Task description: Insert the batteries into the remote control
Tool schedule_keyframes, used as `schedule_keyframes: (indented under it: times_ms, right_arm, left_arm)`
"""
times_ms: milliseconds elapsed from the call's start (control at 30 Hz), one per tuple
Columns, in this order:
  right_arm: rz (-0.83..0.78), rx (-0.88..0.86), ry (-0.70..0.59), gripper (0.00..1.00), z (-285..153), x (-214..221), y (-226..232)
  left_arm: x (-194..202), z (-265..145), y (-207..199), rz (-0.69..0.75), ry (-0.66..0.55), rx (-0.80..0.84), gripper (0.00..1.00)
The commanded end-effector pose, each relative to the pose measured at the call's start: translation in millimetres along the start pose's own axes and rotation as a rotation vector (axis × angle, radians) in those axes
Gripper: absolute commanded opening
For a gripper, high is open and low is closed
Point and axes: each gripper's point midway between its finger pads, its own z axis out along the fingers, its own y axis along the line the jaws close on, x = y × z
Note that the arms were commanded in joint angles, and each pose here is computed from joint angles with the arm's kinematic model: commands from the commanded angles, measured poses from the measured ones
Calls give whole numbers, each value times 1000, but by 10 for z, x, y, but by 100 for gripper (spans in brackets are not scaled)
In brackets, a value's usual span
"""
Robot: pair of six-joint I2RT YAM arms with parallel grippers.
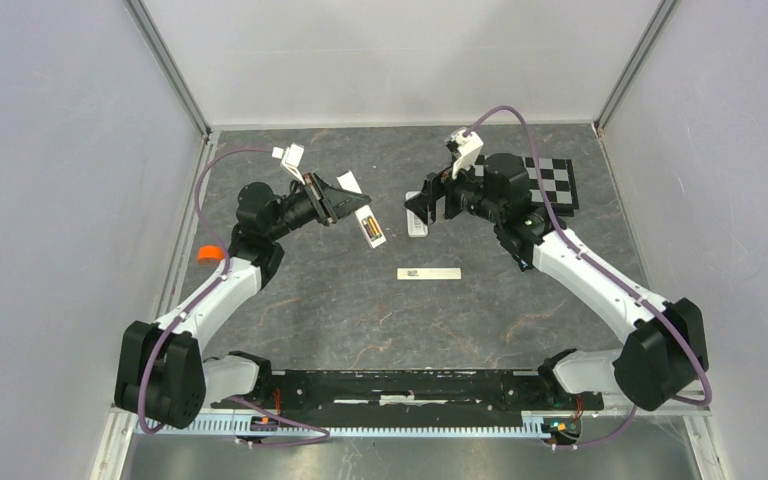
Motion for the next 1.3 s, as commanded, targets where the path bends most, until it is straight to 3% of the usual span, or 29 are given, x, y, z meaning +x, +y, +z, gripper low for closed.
schedule_keyframes:
  times_ms: [0, 200, 433, 600, 767, 1000, 1133, 1267]
  right_arm:
    - [-208, 51, 220, 90, -4, 465, -282]
    - [-260, 77, 342, 90, 26, 946, -444]
    - [-117, 174, 427, 87, 96, 1311, -561]
    - [-103, -154, 293, 89, 243, 1217, 176]
    - [-63, -255, 266, 91, 452, 1239, 678]
    - [-133, -7, 352, 91, 807, 1491, 472]
    - [-165, -24, 369, 89, 933, 1542, 469]
    - [-163, -72, 383, 79, 1003, 1579, 542]
  left_arm:
    - [38, -96, 23, 80, -8, 5, 17]
    - [128, -160, 299, 50, -11, -105, 19]
    - [467, -201, 1062, -188, -66, -358, 18]
    - [687, 9, 1318, -284, -45, -361, 18]
    - [832, 47, 1564, -354, -66, -416, 17]
    - [888, -9, 1627, -396, -116, -422, 19]
    - [900, -34, 1589, -397, -123, -400, 21]
    - [899, -40, 1541, -395, -127, -376, 23]
